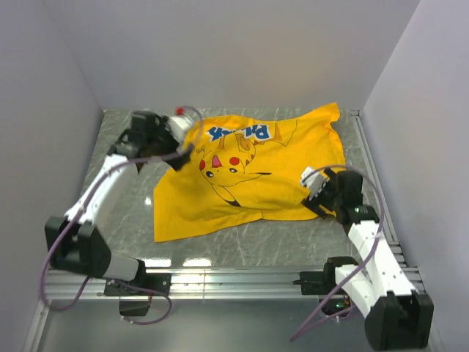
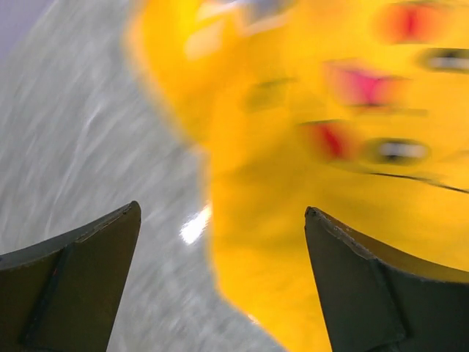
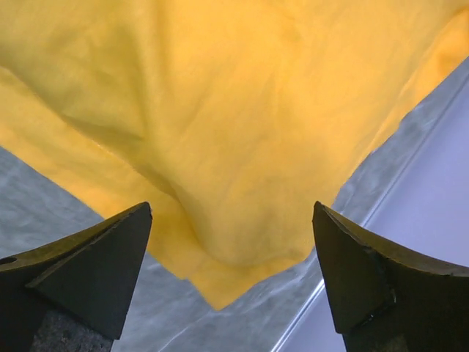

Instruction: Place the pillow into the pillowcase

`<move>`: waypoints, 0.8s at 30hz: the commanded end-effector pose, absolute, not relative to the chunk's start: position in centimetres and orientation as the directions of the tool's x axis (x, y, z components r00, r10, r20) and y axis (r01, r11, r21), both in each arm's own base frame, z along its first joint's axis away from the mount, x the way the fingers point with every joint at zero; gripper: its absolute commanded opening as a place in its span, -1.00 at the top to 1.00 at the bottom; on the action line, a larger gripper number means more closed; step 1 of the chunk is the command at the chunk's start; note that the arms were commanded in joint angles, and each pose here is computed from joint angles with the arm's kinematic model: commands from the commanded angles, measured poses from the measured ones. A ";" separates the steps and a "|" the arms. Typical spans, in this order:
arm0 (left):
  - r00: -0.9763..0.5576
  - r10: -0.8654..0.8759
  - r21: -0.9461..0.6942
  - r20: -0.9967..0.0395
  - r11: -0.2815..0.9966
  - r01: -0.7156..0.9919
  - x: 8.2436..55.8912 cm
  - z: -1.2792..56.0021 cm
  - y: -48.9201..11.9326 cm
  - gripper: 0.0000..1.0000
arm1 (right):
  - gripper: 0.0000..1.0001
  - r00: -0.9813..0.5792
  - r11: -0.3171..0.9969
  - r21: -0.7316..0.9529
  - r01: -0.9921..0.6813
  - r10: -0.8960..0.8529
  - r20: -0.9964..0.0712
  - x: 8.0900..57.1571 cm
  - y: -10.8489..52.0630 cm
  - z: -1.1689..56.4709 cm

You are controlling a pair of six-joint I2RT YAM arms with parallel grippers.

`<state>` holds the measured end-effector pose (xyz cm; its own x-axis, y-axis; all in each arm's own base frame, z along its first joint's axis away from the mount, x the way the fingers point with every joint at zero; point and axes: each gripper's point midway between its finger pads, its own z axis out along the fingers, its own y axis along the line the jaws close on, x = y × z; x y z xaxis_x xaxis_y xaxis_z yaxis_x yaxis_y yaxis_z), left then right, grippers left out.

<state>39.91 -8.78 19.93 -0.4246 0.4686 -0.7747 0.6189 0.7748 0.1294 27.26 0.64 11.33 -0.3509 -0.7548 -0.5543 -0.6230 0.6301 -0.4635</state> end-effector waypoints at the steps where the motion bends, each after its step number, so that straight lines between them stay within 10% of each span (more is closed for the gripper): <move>1: -0.232 0.637 0.167 -0.735 0.502 0.848 32.5 18.1 -15.9 -0.99 | -0.96 -0.136 0.417 -0.602 -0.681 -0.880 -0.455 26.8 0.7 9.3; 12: -0.312 0.828 0.086 -0.466 0.393 0.915 22.8 4.8 -18.4 -0.99 | -0.84 -0.166 0.331 -0.535 -0.777 -0.928 -0.333 27.5 -0.5 2.4; 16: -0.356 0.863 0.144 -0.360 0.428 0.892 23.4 1.4 -16.8 -0.88 | 0.34 -0.296 0.439 -0.471 -0.765 -0.890 -0.348 29.3 -1.0 2.1; 17: -0.359 0.865 0.143 -0.349 0.428 0.892 23.7 1.4 -16.9 -0.74 | 0.58 -0.326 0.455 -0.434 -0.777 -0.882 -0.341 28.9 -1.1 1.9; 19: -0.388 0.864 0.139 -0.322 0.448 0.883 24.2 1.1 -16.8 0.23 | 1.00 -0.337 0.491 -0.446 -0.749 -0.861 -0.381 30.4 -0.8 4.1; 21: -0.411 0.819 0.127 -0.401 0.494 0.860 26.0 4.0 -17.3 0.92 | 1.00 -0.305 0.508 -0.472 -0.721 -0.843 -0.443 31.2 0.0 7.5; 24: -0.420 0.714 0.126 -0.560 0.575 0.809 29.0 11.4 -17.1 0.99 | 1.00 -0.252 0.557 -0.510 -0.656 -0.798 -0.547 31.6 1.1 13.5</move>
<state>24.97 -16.84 3.51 -0.4317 0.8185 -0.3790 0.8697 0.4892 0.0657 30.59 -0.10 6.95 -0.2980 -0.8572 -0.4201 -0.7341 0.4870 -0.4731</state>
